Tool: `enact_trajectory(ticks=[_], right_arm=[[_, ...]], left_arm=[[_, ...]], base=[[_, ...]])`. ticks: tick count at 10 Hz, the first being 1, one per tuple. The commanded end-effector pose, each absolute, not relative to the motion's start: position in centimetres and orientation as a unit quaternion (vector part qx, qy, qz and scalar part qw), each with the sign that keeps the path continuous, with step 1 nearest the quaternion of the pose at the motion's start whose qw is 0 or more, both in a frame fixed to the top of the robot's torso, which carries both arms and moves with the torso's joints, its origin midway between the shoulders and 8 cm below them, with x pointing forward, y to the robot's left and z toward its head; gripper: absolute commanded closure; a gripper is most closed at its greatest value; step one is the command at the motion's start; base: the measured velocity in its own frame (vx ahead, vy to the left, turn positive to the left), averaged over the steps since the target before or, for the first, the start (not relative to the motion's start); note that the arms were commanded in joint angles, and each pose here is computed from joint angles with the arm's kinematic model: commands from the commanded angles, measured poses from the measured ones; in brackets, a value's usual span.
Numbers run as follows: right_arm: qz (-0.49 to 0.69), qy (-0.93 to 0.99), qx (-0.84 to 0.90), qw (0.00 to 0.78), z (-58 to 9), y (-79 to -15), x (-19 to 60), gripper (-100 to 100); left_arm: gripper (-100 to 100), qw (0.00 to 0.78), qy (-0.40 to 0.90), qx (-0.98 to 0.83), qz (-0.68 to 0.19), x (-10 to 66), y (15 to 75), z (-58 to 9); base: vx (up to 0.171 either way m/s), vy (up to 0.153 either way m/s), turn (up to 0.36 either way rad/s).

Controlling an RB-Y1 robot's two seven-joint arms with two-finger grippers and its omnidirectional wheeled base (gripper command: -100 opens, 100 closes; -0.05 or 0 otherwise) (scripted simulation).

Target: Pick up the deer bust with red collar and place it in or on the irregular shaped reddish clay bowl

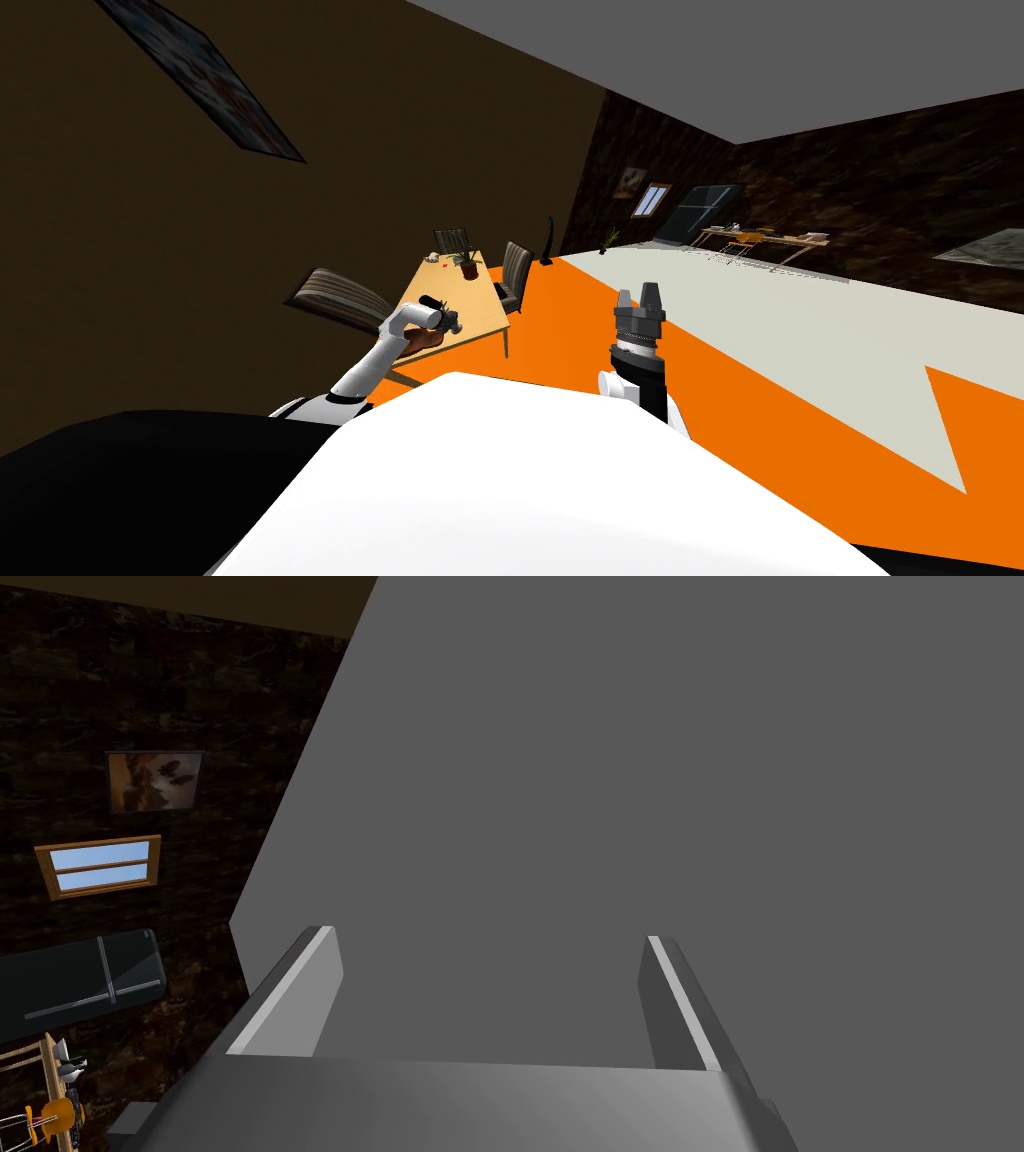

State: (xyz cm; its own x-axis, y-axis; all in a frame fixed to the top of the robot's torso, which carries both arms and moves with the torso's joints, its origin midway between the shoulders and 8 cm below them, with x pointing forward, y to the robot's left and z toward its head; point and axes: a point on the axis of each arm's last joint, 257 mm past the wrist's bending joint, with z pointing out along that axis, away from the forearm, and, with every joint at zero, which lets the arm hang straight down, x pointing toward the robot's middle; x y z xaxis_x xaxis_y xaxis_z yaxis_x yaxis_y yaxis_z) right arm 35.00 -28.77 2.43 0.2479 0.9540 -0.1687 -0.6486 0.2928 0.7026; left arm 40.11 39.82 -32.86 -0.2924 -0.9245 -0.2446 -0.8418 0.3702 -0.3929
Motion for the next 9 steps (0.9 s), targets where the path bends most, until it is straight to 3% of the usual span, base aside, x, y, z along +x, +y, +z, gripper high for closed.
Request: enact_trajectory(ticks=[1, 5, 9], right_arm=[[0.536, 0.297, 0.257, 0.747, 2.4, -28.8, 35.0, 0], [0.536, 0.297, 0.257, 0.747, 2.4, -28.8, 35.0, 0], [0.536, 0.297, 0.257, 0.747, 2.4, -28.8, 35.0, 0]], left_arm=[[100, 0.216, 0.801, -0.550, -0.096, 39.9, 39.6, -32.1], [100, 0.216, 0.810, -0.540, -0.080, 39.2, 40.1, -30.2], [100, 0.230, 0.819, -0.525, -0.038, 38.1, 42.1, -28.0]], base=[[-0.042, 0.016, 0.032], [-0.008, 0.031, 0.072], [0.048, 0.057, 0.132]])
